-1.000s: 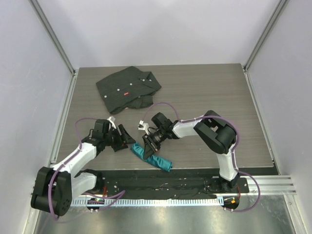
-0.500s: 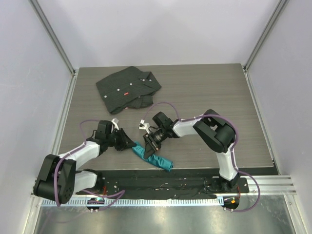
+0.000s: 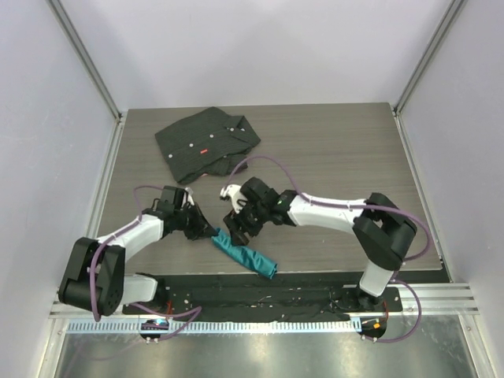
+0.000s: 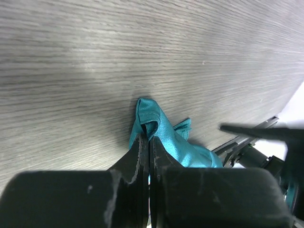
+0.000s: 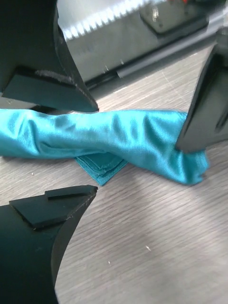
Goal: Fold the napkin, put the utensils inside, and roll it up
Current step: Roll the napkin with the utensil
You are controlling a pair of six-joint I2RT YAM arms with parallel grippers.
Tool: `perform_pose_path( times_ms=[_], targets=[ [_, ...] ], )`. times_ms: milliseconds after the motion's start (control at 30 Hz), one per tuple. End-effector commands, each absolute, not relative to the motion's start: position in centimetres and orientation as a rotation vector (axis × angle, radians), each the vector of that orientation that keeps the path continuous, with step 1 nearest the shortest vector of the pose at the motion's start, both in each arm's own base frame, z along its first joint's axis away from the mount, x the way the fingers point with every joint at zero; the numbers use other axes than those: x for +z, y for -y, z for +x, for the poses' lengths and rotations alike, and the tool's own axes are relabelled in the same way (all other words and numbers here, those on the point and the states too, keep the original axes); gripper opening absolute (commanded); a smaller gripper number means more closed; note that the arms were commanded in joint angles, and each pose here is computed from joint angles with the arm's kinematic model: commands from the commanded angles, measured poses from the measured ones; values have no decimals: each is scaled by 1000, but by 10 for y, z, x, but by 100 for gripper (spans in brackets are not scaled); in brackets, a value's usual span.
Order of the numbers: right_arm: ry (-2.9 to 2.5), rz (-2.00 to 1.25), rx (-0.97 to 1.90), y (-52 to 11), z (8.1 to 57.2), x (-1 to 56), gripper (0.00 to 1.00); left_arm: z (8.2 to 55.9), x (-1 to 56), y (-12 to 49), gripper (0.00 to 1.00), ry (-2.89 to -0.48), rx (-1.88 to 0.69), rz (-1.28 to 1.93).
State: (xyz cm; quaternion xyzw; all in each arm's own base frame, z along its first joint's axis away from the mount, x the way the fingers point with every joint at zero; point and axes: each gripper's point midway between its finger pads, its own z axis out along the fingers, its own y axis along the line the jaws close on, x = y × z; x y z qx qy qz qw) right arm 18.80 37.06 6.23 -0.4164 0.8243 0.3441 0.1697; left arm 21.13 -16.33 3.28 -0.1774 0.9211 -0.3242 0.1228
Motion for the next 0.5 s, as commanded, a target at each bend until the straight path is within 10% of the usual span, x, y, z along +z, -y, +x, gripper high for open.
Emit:
perform_pose_path(
  times_ms=[0, 467],
  targets=[
    [-2094, -1202, 458, -377, 204, 92, 71, 207, 33, 160, 0, -2779, -887, -496],
    [-1933, -1326, 254, -405, 174, 66, 56, 214, 31, 164, 0, -2835, -913, -487]
  ],
)
